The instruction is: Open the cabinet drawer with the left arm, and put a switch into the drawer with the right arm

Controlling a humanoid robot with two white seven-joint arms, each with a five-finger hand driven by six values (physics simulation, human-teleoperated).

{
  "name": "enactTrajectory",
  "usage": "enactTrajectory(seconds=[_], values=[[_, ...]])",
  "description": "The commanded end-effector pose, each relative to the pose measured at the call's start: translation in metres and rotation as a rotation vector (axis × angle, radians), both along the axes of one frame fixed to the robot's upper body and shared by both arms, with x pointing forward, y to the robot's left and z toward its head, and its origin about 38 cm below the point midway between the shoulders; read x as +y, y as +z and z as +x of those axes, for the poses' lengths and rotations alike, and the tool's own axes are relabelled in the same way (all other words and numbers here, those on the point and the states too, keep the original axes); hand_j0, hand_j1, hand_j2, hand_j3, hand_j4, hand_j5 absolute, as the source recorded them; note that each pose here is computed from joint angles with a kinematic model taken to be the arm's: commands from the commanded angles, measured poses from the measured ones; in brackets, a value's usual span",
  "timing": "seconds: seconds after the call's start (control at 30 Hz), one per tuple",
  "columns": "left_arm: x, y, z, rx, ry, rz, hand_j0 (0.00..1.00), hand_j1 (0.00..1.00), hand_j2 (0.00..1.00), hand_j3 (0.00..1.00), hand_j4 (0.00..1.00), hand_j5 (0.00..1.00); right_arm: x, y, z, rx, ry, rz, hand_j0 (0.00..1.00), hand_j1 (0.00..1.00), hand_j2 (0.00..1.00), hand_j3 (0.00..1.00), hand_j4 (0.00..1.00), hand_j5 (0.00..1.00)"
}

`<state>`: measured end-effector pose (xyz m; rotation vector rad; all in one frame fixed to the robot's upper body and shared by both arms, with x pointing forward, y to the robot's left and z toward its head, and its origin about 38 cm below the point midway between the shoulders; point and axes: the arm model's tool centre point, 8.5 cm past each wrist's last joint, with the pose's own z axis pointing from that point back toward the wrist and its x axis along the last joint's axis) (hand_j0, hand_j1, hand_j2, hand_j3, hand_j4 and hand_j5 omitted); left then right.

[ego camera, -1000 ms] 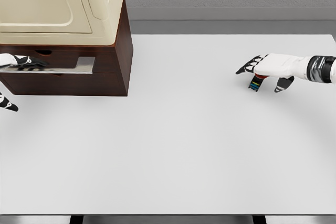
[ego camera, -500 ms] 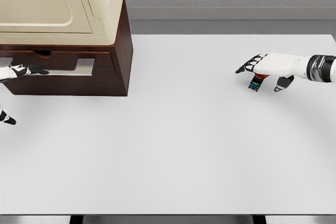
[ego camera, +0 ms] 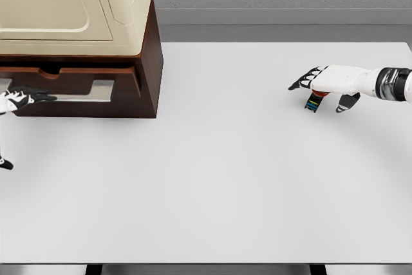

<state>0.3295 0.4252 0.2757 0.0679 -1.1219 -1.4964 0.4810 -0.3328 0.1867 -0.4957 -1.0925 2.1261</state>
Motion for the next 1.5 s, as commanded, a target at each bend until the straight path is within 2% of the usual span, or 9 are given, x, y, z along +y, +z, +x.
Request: enactTrajectory(seconds=[0.0,0.2,0.57,0.8,1.07,1.47], values=[[0.006,-0.006,-0.006,0.002,-0.024,0.063,1.0,1.0,1.0,1.0,1.0,1.0,0.0,0.001,0.0,-0.002,-0.003,0.005,1.0,1.0,1.0,1.0,1.0,1.0],[0.014,-0.001,-0.017,-0.007,-0.042,0.057,1.0,1.0,1.0,1.0,1.0,1.0,0.0,0.001,0.001,-0.003,-0.002,0.006,1.0,1.0,1.0,1.0,1.0,1.0],[0.025,-0.005,-0.041,0.005,-0.097,0.042,1.0,1.0,1.0,1.0,1.0,1.0,0.001,0.002,0.001,-0.004,-0.002,0.007,1.0,1.0,1.0,1.0,1.0,1.0],[0.028,-0.005,-0.05,0.004,-0.122,0.033,1.0,1.0,1.0,1.0,1.0,1.0,0.001,0.003,0.001,-0.006,-0.002,0.006,1.0,1.0,1.0,1.0,1.0,1.0],[0.032,-0.001,-0.054,-0.001,-0.122,0.028,1.0,1.0,1.0,1.0,1.0,1.0,0.001,0.003,0.001,-0.006,-0.002,0.007,0.95,0.95,0.95,0.95,0.95,0.95],[0.031,0.008,-0.051,-0.024,-0.106,-0.01,1.0,1.0,1.0,1.0,1.0,1.0,0.001,0.003,0.001,-0.007,-0.001,0.007,0.87,0.87,0.87,0.87,0.87,0.87]])
